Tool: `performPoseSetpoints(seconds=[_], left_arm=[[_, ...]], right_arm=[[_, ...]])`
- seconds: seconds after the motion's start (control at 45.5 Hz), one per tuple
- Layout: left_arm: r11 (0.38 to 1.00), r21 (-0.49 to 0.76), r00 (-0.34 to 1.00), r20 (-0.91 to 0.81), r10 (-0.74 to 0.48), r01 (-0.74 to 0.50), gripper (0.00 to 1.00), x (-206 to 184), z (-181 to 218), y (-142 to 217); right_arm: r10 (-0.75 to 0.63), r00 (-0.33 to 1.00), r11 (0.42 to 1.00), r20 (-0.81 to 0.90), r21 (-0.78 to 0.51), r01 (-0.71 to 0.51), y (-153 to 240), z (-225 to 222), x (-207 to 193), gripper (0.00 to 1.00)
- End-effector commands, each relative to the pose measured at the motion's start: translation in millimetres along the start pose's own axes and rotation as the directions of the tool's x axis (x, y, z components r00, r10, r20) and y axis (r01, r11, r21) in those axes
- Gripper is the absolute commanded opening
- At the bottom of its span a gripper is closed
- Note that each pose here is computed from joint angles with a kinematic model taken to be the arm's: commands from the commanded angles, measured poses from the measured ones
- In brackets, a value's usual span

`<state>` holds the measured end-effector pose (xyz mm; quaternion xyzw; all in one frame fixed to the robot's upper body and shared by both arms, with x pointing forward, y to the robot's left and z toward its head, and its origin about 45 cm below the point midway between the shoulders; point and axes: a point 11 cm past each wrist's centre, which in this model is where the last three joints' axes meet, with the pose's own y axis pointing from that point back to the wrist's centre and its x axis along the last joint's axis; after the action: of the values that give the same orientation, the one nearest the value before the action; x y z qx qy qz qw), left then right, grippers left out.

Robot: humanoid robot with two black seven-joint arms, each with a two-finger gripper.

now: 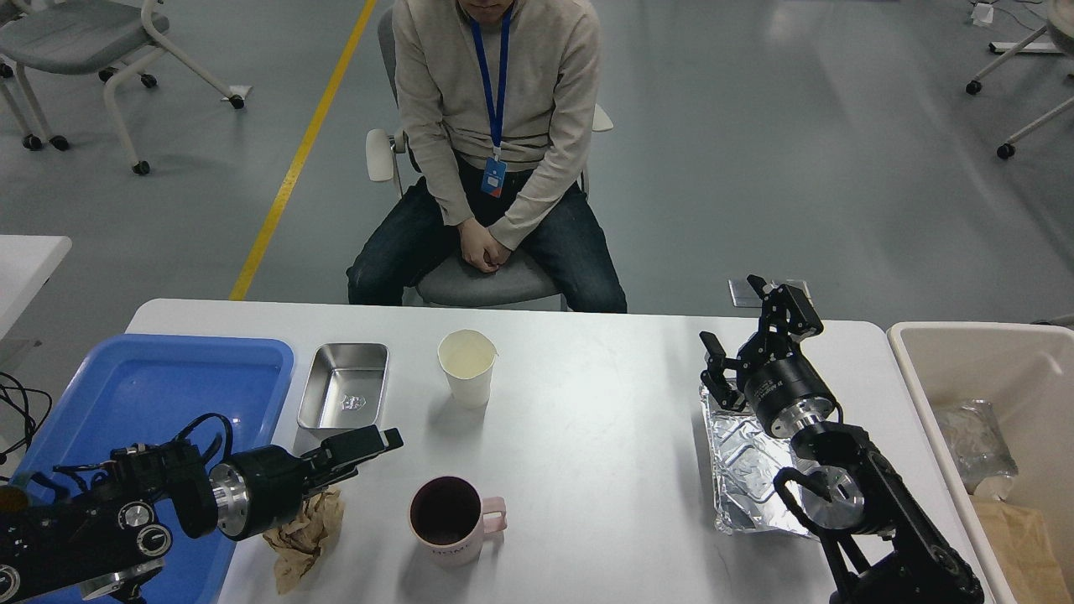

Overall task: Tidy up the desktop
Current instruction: 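Reach the left gripper toward the pink mug handle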

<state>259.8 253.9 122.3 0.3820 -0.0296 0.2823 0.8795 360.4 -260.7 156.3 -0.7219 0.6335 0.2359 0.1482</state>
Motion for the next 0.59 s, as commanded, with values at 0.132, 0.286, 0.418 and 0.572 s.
performPoseSetpoints(seconds=[0.132, 0.286, 0.418, 0.572], left_arm=[[0.998, 0.019, 0.997, 0.058, -0.058, 0.057, 0.92, -9.2, 3.4, -9.2], [0.995, 0.034, 0.994, 0.064, -0.091, 0.089, 0.92, -19.8, -1.4, -10.8], [0.993, 0.044, 0.987, 0.113, -0.116, 0.112, 0.92, -23.9, -5.1, -9.4], [0.991, 0.045, 0.978, 0.162, -0.13, 0.124, 0.91, -27.2, -5.0, -10.4]], right_arm=[[0.003, 1.0, 1.0, -0.002, -0.001, -0.003, 0.2, 0.2, 0.9, 1.0], [0.004, 1.0, 1.0, -0.003, -0.001, -0.004, 0.3, 0.0, 1.7, 1.0], [0.004, 1.0, 1.0, -0.003, -0.001, -0.004, 0.3, 0.0, 1.7, 1.0], [0.003, 1.0, 1.0, -0.003, 0.0, -0.003, 0.3, -0.3, 1.3, 1.0]])
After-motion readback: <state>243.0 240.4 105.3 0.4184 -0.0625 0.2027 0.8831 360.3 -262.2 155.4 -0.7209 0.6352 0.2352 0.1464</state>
